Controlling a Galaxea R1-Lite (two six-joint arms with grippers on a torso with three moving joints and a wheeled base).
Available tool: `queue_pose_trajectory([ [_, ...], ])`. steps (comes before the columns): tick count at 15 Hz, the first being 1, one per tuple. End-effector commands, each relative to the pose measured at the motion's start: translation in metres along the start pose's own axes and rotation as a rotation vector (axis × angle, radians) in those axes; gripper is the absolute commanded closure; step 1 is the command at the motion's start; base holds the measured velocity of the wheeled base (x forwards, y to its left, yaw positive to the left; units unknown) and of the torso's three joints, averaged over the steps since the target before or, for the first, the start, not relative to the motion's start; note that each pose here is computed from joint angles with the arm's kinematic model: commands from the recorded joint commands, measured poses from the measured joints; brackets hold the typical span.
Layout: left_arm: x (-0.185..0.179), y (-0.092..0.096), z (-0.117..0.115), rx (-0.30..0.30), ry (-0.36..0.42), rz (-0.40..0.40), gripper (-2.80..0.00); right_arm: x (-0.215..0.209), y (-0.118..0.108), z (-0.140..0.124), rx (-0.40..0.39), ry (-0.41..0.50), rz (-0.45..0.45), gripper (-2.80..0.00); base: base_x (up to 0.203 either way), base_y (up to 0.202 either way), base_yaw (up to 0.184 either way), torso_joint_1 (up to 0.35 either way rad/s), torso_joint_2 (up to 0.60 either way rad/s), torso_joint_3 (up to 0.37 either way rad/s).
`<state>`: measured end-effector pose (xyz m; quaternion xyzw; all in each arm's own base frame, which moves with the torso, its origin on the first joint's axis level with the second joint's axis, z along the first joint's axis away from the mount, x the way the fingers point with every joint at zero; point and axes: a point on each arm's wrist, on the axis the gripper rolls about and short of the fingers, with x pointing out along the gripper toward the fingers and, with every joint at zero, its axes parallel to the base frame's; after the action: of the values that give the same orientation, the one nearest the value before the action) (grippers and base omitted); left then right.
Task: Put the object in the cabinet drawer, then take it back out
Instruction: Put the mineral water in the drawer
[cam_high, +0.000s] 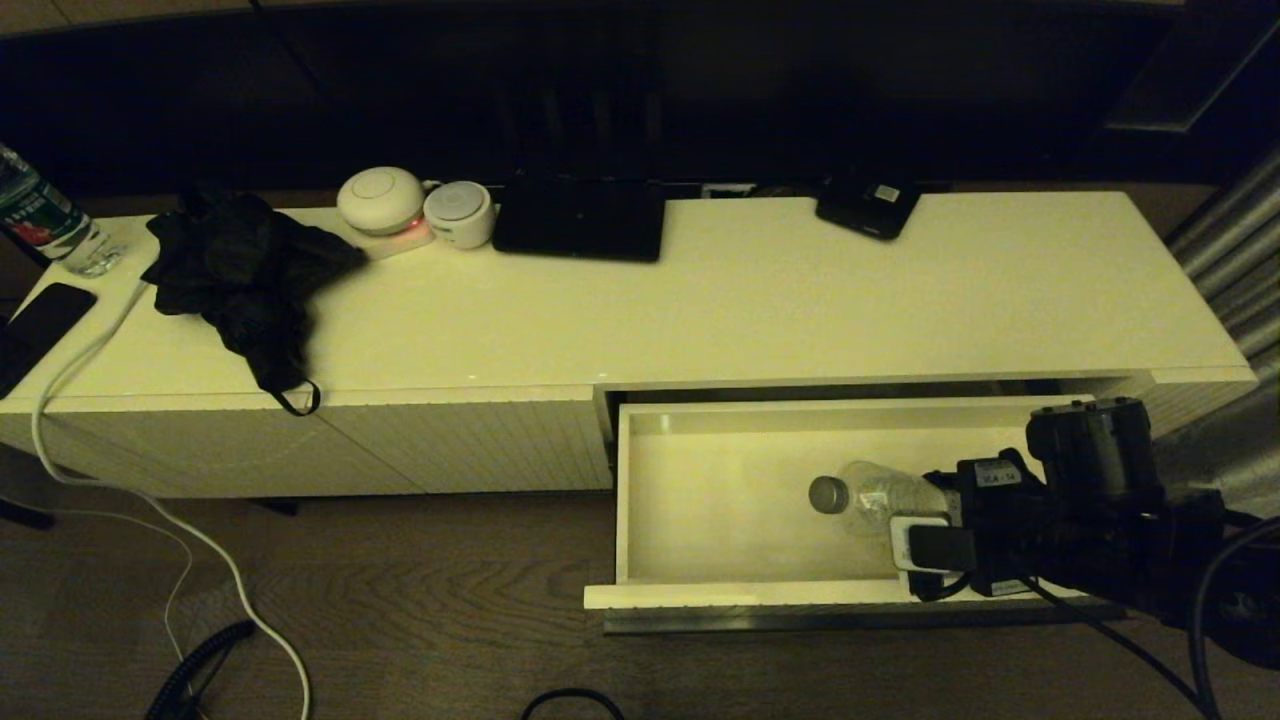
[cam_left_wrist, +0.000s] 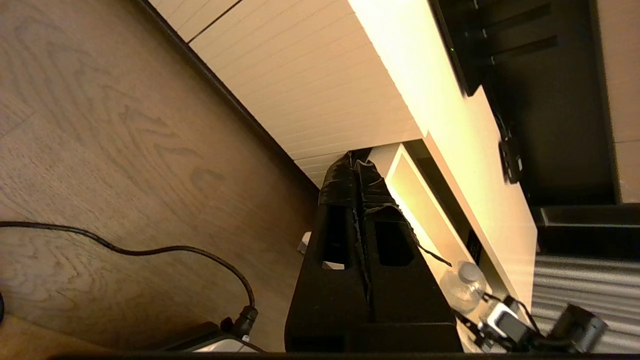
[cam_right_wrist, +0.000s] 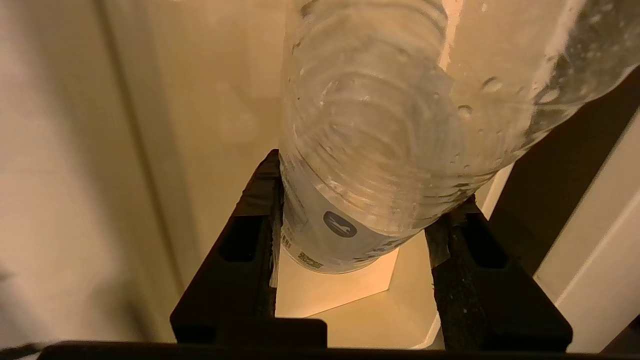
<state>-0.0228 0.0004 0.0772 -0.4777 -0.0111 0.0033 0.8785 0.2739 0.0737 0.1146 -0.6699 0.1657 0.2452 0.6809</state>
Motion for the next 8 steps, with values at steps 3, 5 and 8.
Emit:
queue_pose_trajectory([
  [3, 0.0, 0.0, 0.0, -0.006, -0.002, -0.001, 0.0, 0.015, -0.01, -0.002, -0.015, 0.014, 0.01, 0.0, 0.0, 0.0, 0.0, 0.0, 0.0, 0.0],
  [5, 0.0, 0.0, 0.0, -0.006, -0.002, -0.001, 0.0, 0.015, -0.011, -0.001, -0.016, 0.01, 0.004, 0.0, 0.0, 0.0, 0.0, 0.0, 0.0, 0.0],
  [8, 0.0, 0.0, 0.0, -0.006, -0.002, -0.001, 0.0, 0.016, -0.016, 0.001, -0.013, -0.003, -0.011, -2.8, 0.0, 0.0, 0.0, 0.0, 0.0, 0.0],
])
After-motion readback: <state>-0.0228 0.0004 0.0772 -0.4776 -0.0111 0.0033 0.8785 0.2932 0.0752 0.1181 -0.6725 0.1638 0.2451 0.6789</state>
